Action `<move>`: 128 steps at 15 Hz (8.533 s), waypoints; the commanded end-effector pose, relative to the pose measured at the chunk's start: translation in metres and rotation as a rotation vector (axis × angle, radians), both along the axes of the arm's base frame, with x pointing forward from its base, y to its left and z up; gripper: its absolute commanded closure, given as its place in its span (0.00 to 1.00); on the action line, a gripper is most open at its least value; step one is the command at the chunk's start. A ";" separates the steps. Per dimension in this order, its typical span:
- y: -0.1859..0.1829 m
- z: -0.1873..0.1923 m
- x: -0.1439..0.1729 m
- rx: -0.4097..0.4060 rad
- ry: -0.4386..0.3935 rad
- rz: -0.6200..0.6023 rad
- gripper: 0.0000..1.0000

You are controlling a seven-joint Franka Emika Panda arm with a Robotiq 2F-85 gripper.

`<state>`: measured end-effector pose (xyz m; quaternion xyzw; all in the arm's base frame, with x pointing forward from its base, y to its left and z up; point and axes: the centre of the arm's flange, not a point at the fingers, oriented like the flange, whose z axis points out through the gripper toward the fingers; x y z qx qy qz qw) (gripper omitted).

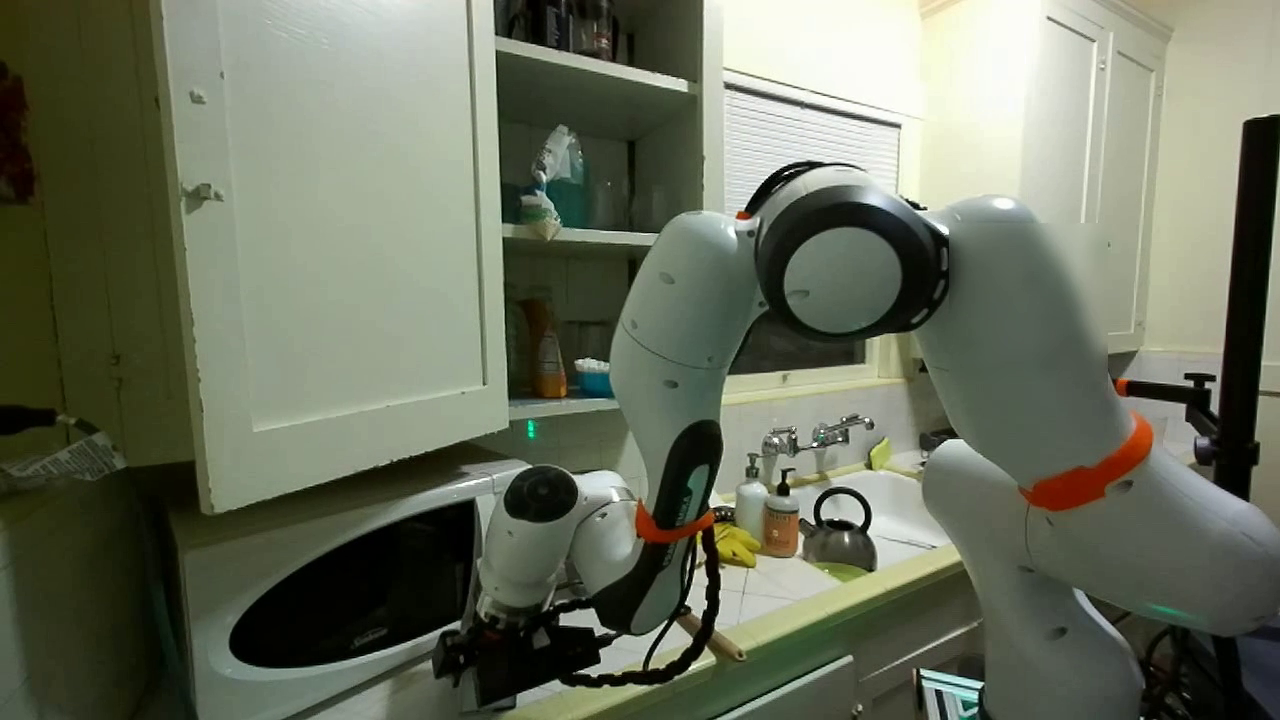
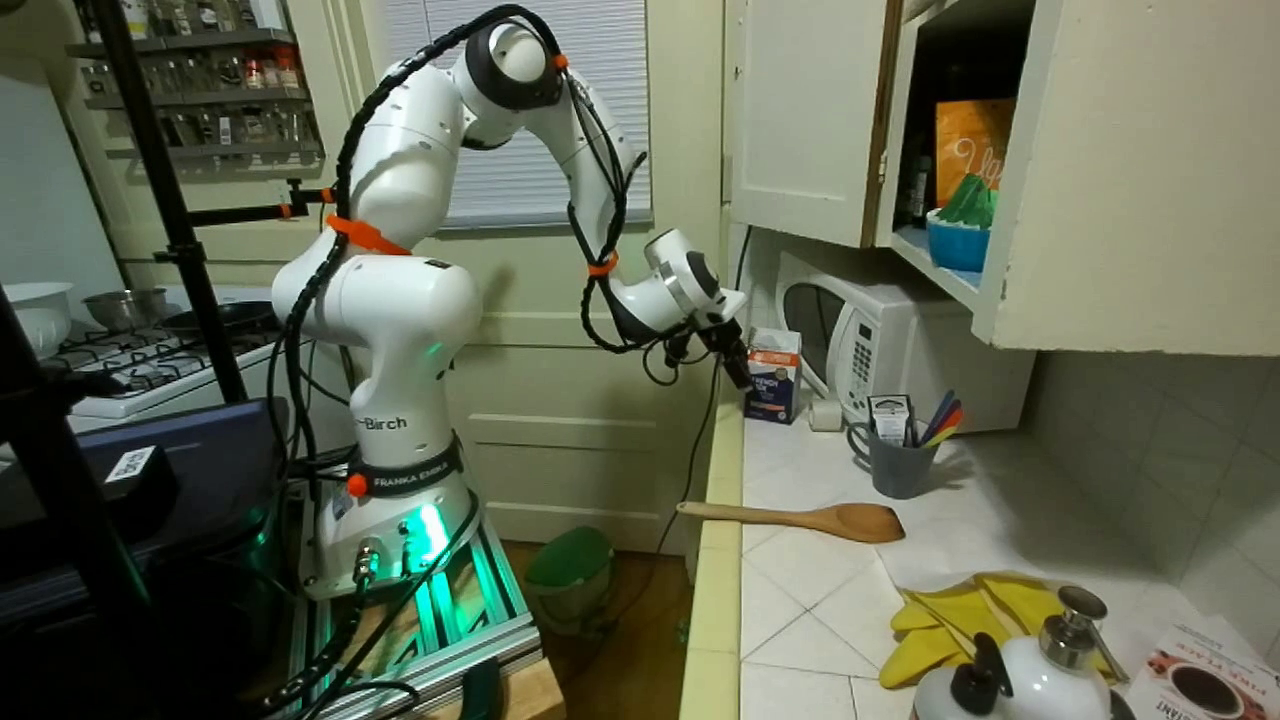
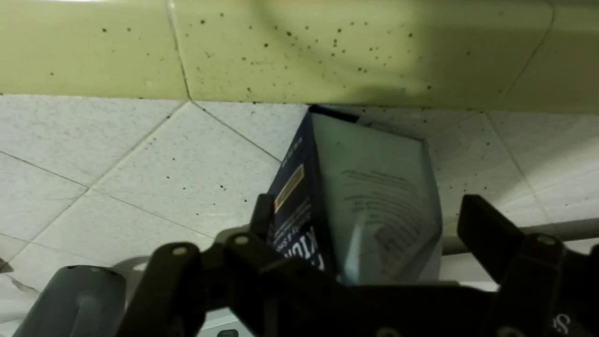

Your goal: Put the packet in the middle compartment of the top cabinet

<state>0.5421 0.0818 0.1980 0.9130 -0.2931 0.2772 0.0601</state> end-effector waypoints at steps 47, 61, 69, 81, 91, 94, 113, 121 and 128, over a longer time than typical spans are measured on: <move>-0.071 0.063 -0.183 0.207 0.013 0.018 0.49; -0.186 0.237 -0.269 -0.104 -0.246 0.039 0.74; -0.208 0.304 -0.289 -0.010 -0.340 -0.068 0.49; -0.235 0.439 -0.251 0.018 -0.473 -0.124 0.74; -0.223 0.501 -0.240 -0.046 -0.570 -0.197 0.49; -0.222 0.516 -0.234 -0.016 -0.592 -0.178 0.74; -0.204 0.524 -0.171 0.000 -0.594 0.027 0.74; -0.203 0.529 -0.132 -0.033 -0.641 0.011 0.74; -0.198 0.535 -0.112 -0.074 -0.667 0.022 0.74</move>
